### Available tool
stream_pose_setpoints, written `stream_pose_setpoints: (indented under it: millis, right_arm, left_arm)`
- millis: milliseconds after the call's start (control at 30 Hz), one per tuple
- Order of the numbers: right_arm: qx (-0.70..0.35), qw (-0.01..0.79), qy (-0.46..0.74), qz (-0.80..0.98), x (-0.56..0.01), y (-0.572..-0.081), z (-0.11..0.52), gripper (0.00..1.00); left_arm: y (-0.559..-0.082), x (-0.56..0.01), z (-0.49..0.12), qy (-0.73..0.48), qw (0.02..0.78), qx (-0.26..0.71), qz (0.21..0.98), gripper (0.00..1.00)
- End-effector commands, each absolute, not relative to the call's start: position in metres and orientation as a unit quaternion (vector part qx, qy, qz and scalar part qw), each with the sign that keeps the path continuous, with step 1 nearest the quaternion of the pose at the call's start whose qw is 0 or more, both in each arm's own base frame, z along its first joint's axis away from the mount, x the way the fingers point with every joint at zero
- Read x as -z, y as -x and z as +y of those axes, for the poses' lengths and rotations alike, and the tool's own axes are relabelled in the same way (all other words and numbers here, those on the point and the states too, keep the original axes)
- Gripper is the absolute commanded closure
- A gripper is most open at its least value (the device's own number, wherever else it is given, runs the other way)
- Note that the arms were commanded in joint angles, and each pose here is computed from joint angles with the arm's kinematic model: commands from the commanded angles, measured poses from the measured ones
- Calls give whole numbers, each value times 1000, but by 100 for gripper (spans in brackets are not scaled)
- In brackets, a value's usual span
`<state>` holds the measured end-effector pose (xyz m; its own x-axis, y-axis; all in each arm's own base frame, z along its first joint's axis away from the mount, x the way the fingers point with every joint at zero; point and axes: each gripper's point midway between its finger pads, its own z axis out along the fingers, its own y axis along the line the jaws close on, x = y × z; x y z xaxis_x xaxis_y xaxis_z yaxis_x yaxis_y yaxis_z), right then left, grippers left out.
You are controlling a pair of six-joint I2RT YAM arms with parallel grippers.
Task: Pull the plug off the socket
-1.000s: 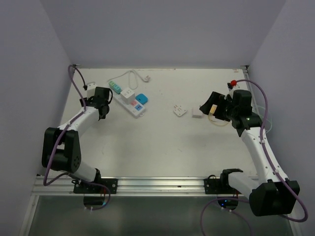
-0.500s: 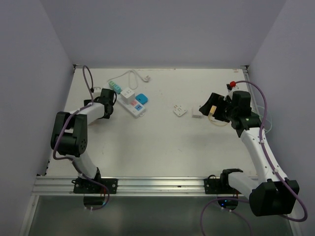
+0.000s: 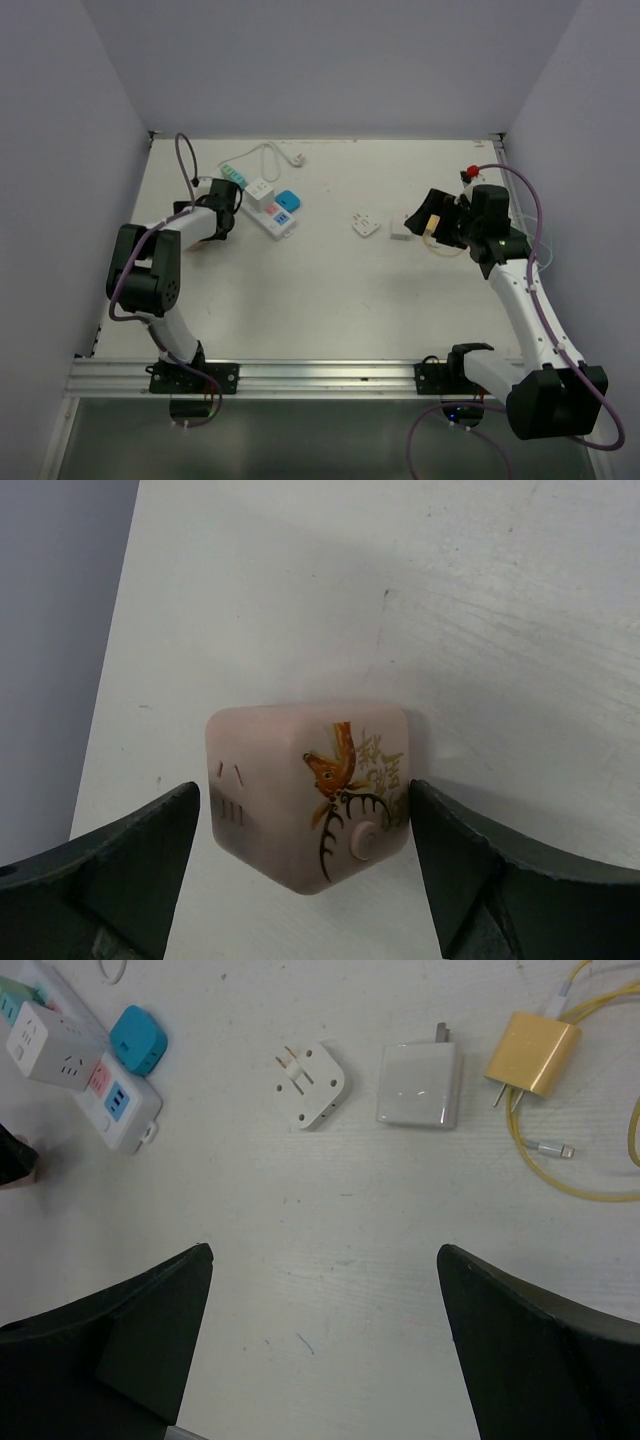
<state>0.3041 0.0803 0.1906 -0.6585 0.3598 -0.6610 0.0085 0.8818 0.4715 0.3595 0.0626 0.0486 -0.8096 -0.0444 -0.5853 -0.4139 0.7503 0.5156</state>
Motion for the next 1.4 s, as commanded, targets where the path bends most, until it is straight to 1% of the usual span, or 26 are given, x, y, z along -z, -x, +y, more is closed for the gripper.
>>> stream_pose_setpoints:
  millis: [0,67,200,233,300,367,400,500,533,567,600,700,733,800,833,867,900,933,1000,1100,1200,1267,1367]
  right_arm:
    - [-214,408,-98,882,-192,-308,79,1]
    - [-206,408,-101,884,-191,-308,77,1]
    - [-175,407,-113,889,-187,-309,66,1]
    - [-167,402,-117,893,-184,-308,63,1]
    - [-152,401,-125,895,-183,-308,57,1]
    - [-123,401,-140,897,-182,-309,47,1]
    - [-112,398,-146,899,-180,-309,43,1]
    - [-74,398,-168,899,-181,-311,28,1]
    - [-57,392,-174,901,-179,-309,22,1]
    - [-29,402,-187,896,-186,-313,11,1]
    - [-10,403,-196,894,-188,-314,4,1]
    - [49,407,-233,882,-194,-317,-20,1]
    - [63,409,-245,877,-195,-318,-26,1]
    - [107,414,-267,864,-201,-321,-44,1]
    - [120,418,-271,859,-205,-324,-50,1]
    - [130,411,-274,860,-201,-327,-54,1]
    - [139,406,-289,856,-199,-326,-65,1]
    - [138,403,-292,856,-198,-329,-66,1]
    - [153,385,-324,850,-187,-328,-90,1]
    - [161,375,-355,841,-175,-332,-109,1]
    - [138,365,-390,834,-165,-338,-120,1]
    - [128,370,-409,824,-166,-345,-126,1]
    - [144,369,-432,811,-164,-350,-147,1]
  left_arm:
    - [-376,-62,51,139,308,-302,891,11]
    - [-378,-71,47,144,319,-286,892,7]
    - [-383,-93,35,151,350,-240,893,2]
    - [-383,-106,34,156,365,-230,889,1]
    - [-383,-117,27,157,381,-202,888,0]
    - [-382,-138,21,161,409,-174,881,0]
    - [-381,-155,14,159,431,-143,876,0]
    - [-377,-174,2,154,464,-97,867,1]
    - [-376,-192,-9,145,493,-57,856,0]
    - [-369,-188,-13,135,495,-42,857,0]
    - [-363,-201,-23,124,513,-8,849,0]
    - [-347,-196,-36,103,516,34,850,0]
    - [-340,-204,-38,100,529,45,841,0]
    - [-328,-193,-43,87,527,59,843,0]
    - [-324,-204,-44,88,551,72,827,1]
    - [-318,-188,-46,86,549,77,828,1]
    - [-314,-193,-53,74,557,99,821,0]
    - [-314,-198,-53,76,561,100,818,1]
    - [-315,-201,-54,75,567,97,815,0]
    - [-316,-197,-56,74,558,95,821,0]
    - [-315,-194,-56,72,554,95,824,0]
    - [-314,-194,-59,68,554,95,824,1]
    - [-315,-193,-58,68,554,89,825,0]
